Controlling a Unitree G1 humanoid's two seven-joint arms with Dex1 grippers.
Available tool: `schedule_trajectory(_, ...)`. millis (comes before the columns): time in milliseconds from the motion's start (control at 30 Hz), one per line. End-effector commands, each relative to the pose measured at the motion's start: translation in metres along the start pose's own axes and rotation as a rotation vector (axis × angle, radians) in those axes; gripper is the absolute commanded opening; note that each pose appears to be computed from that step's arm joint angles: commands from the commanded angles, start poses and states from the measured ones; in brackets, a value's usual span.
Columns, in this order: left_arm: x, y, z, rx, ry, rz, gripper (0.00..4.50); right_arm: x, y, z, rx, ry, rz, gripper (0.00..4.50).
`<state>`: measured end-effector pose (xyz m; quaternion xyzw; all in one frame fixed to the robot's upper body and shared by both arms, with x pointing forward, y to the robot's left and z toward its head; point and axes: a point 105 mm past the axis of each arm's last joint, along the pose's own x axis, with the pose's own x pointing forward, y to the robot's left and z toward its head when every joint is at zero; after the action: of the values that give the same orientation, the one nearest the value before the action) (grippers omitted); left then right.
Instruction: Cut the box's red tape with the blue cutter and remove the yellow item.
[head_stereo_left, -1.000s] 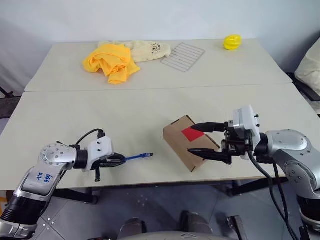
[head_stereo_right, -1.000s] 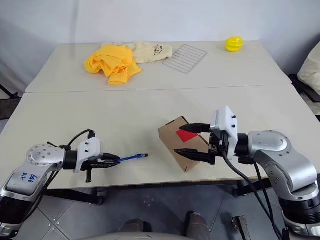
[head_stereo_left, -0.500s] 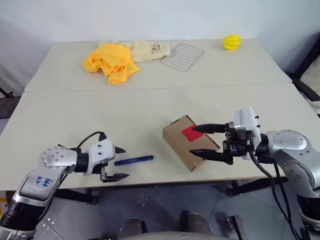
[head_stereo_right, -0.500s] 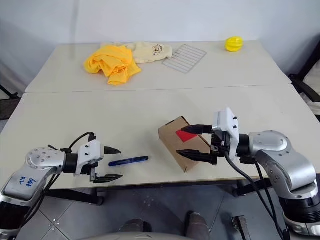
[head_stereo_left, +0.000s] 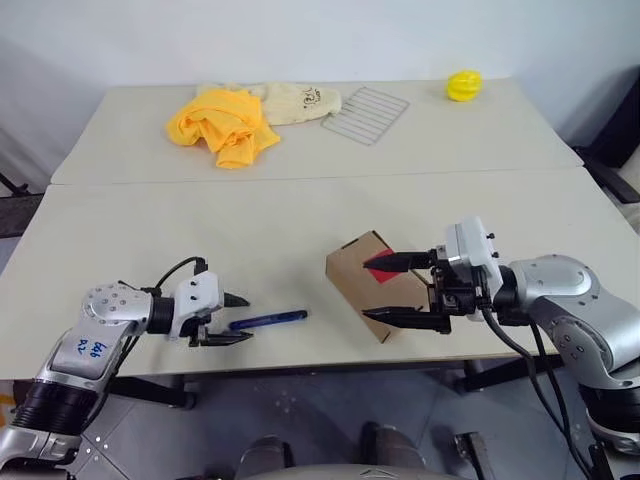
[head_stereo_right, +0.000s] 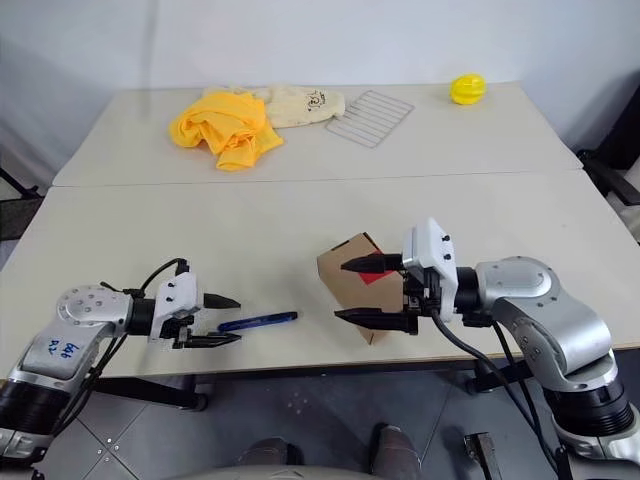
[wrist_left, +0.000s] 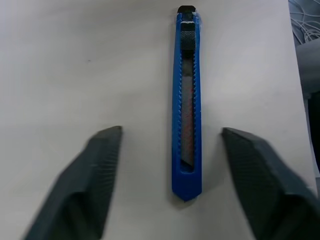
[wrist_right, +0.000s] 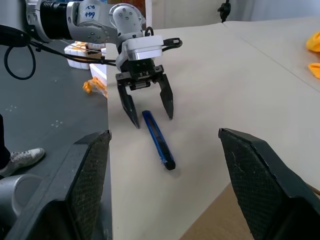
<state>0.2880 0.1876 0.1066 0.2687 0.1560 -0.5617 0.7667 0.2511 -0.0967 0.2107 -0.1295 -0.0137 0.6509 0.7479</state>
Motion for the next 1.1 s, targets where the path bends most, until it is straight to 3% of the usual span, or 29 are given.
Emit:
schedule_trajectory(33,0.005,-0.010,-0.021,-0.041,0.101,-0.068,2.53,0.005,0.010,0.012,-0.052,-0.015,0.056,3.57)
schedule_trajectory(300,0.009,-0.016,-0.025,-0.037,0.111,-0.130,2.53,0.017,0.021,0.004,-0.073,0.033,0.138,3.57)
schedule_trajectory(400,0.010,-0.023,-0.026,-0.037,0.122,-0.172,2.02,0.020,0.021,-0.001,-0.093,0.062,0.156,3.57)
schedule_trajectory(533,0.012,-0.022,-0.026,-0.024,0.120,-0.159,0.91,0.023,0.022,-0.003,-0.105,0.068,0.174,3.57)
schedule_trajectory(800,0.014,-0.027,-0.027,-0.005,0.131,-0.185,0.91,0.036,0.020,-0.006,-0.137,0.057,0.218,3.57)
schedule_trajectory(933,0.014,-0.032,-0.026,0.015,0.147,-0.217,0.91,0.058,0.011,-0.023,-0.179,0.163,0.205,3.57)
schedule_trajectory(1033,0.015,-0.035,-0.026,0.017,0.150,-0.231,0.87,0.070,0.003,-0.033,-0.194,0.212,0.170,2.96)
schedule_trajectory(1100,0.015,-0.037,-0.027,0.014,0.155,-0.244,0.87,0.076,0.003,-0.037,-0.186,0.229,0.162,2.29)
